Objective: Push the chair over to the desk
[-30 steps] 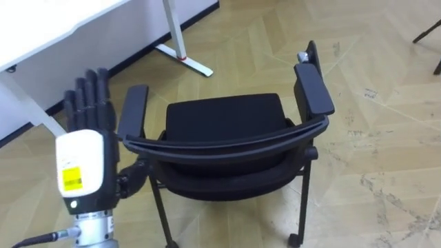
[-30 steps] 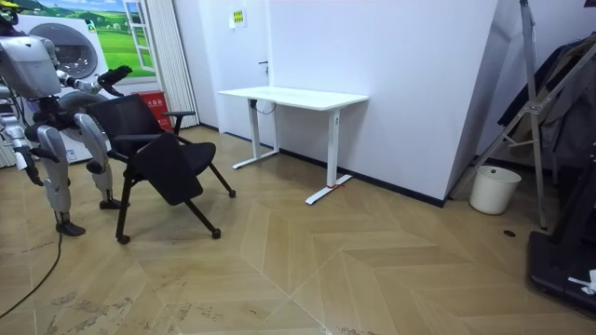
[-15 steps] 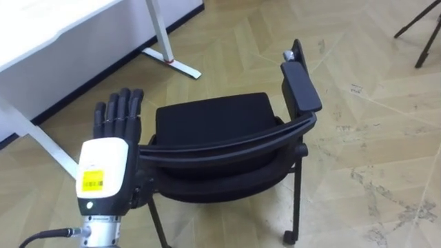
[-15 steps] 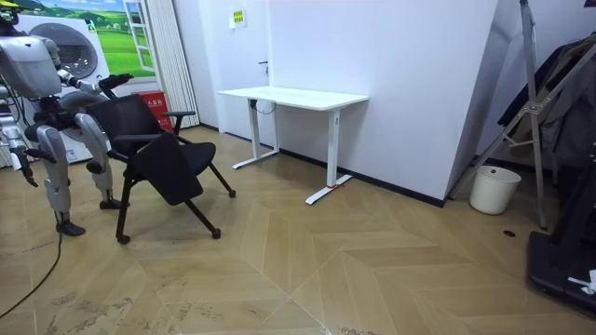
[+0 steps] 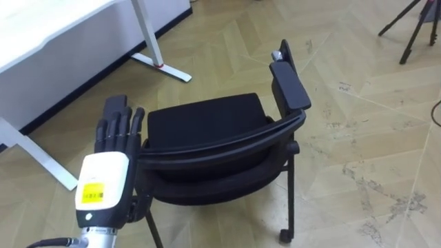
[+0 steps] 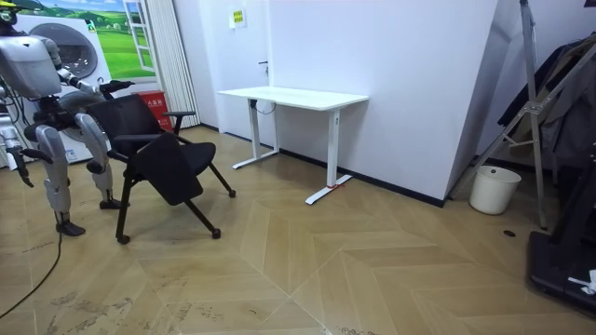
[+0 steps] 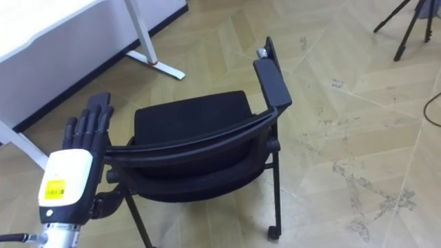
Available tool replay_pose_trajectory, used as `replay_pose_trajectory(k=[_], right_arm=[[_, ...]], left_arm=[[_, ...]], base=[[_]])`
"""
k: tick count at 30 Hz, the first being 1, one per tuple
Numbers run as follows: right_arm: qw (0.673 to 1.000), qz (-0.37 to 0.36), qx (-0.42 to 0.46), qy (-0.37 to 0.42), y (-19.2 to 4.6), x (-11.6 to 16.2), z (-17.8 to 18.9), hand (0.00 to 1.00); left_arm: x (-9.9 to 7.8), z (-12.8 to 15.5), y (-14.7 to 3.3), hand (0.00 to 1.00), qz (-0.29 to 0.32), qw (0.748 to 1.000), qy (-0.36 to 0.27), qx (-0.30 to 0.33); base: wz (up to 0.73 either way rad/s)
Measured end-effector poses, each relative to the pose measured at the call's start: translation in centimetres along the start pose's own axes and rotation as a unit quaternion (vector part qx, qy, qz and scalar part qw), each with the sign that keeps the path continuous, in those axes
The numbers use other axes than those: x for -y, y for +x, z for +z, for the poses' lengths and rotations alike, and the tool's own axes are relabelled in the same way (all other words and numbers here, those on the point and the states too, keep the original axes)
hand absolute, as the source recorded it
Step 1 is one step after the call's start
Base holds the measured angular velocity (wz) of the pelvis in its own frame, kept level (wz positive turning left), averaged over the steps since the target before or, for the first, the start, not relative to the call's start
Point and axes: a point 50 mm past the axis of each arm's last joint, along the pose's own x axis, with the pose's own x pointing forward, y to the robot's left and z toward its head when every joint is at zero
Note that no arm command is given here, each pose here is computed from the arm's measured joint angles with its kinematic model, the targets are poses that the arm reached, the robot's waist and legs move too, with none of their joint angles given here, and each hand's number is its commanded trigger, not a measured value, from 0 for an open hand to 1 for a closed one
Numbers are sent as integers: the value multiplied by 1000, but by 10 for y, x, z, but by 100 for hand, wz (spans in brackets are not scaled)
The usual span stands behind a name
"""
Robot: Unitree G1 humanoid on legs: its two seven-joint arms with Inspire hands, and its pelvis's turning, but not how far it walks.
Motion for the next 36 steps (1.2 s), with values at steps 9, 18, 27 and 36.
replay_pose_trajectory(k=[9, 18, 27, 36], right_arm=[[1000, -6, 5, -4, 0, 9, 3, 0], [1000, -11, 10, -3, 0, 10, 4, 0], [1000, -11, 9, -4, 0, 10, 3, 0], [1000, -8, 17, -16, -1, 11, 3, 0]], left_arm=[[6, -5, -5, 0, -17, 1000, 6, -8], [12, -9, -7, 0, -29, 999, 10, -17], [19, -10, -5, 0, -40, 999, 11, -17], [23, -16, -2, 0, -26, 999, 17, -24]], base=[[-7], [-6], [-5], [-2]])
